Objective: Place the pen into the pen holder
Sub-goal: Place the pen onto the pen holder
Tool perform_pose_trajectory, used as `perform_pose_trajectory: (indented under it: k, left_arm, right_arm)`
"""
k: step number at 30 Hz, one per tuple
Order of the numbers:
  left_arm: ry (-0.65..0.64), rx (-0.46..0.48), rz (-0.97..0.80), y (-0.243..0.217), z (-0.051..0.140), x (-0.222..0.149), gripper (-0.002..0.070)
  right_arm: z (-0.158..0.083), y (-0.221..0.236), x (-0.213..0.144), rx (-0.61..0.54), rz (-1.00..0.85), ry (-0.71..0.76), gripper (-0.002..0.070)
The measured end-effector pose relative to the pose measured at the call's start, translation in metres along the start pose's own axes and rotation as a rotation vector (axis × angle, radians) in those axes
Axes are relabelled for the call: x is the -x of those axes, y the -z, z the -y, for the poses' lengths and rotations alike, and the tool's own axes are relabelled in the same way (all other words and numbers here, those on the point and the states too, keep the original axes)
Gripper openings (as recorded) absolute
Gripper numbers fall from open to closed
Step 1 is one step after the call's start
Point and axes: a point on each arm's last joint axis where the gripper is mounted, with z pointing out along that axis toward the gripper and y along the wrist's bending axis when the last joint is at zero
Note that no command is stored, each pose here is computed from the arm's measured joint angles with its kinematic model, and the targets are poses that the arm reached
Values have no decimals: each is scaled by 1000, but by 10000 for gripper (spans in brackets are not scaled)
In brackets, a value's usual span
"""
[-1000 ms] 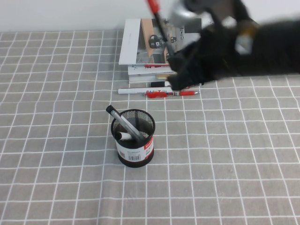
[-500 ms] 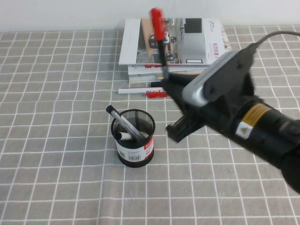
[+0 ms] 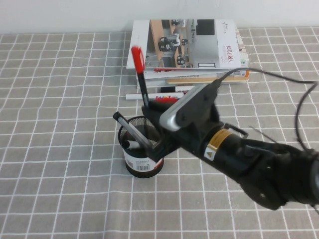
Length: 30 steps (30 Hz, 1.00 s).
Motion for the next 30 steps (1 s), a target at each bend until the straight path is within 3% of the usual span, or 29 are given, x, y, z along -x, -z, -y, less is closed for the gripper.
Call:
perform_pose_trajectory:
  k: [6,23,30]
  left_arm:
    - [0,0,0,0,0,0,-3]
    - [0,0,0,0,0,0,-3]
    - [0,0,0,0,0,0,-3]
  right_arm:
    - [2,-12,-20,-10,-167,3,38]
    - [1,-21,-26,28,-331,101,39]
    - [1,-21,-26,28,-336,103,121]
